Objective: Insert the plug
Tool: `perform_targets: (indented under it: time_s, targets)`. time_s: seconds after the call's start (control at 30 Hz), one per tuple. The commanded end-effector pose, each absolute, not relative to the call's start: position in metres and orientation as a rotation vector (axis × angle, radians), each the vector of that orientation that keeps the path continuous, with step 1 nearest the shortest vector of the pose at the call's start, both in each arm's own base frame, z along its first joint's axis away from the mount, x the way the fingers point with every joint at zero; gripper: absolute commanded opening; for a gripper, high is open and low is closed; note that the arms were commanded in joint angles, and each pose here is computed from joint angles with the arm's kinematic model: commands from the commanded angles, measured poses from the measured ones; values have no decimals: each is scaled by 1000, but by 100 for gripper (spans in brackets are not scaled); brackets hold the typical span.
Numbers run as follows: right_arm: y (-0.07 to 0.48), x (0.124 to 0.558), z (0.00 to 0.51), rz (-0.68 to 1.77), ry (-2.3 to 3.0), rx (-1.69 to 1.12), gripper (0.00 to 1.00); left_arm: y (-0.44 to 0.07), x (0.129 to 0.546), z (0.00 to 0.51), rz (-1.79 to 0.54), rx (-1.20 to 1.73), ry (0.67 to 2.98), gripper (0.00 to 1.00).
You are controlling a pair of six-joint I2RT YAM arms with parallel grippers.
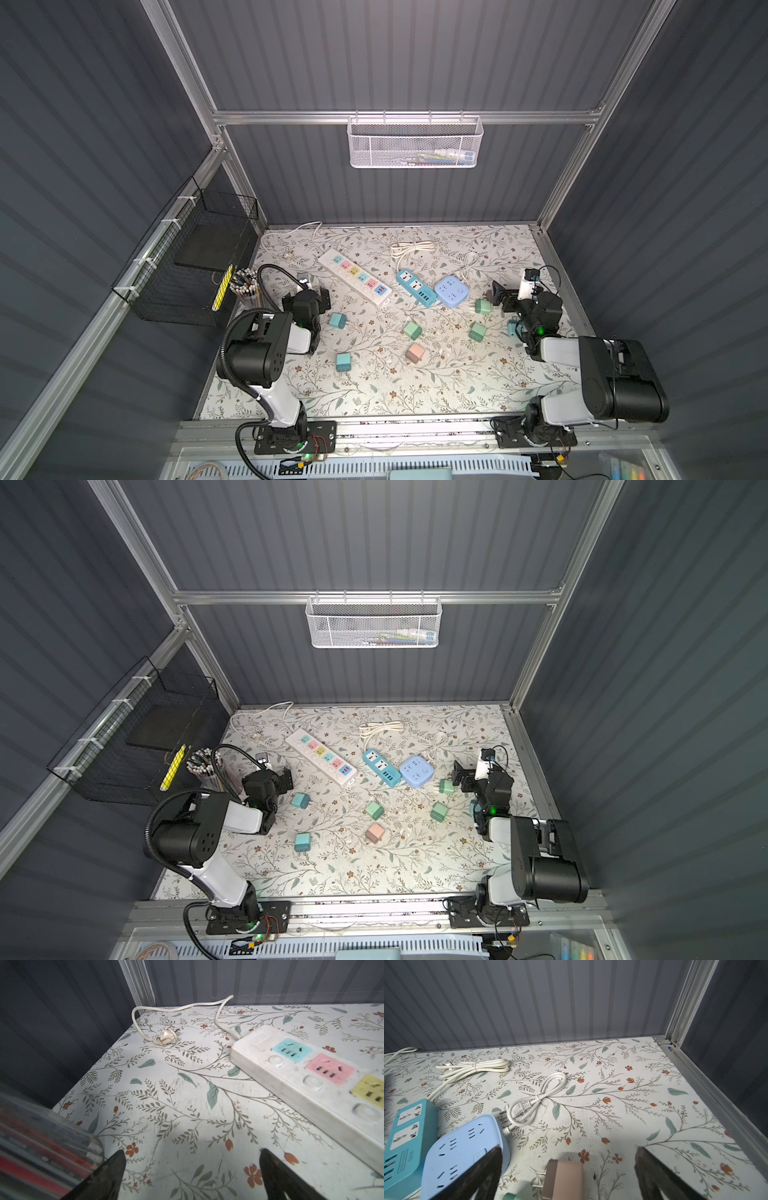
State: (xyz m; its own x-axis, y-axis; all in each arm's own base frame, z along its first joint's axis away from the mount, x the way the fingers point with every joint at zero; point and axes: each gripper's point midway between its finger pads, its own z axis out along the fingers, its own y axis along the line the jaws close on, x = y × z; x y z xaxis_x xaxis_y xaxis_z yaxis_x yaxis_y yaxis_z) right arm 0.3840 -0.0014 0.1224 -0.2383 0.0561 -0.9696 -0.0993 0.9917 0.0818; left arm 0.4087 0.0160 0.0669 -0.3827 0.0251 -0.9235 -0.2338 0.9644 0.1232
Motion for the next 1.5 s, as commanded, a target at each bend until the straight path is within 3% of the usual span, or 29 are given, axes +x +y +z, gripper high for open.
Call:
perform_targets:
  time_s: [0.0,1.0,1.17,1.37,1.47]
  targets:
    - [-1,384,122,142,1802,-44,99,16,411,70,265,-156,1937,100]
    - [-17,387,121,90,1814,48,99,0,414,85,201,-54,1962,100]
    - [-19,399,146,46,1911,76,99,-7,413,133,149,-40,1937,100]
    - [7,414,208,11,2004,99,99,-26,402,224,-22,-32,1880,100]
    - [20,414,233,127,2116,188,99,-25,392,272,-78,-109,1864,100]
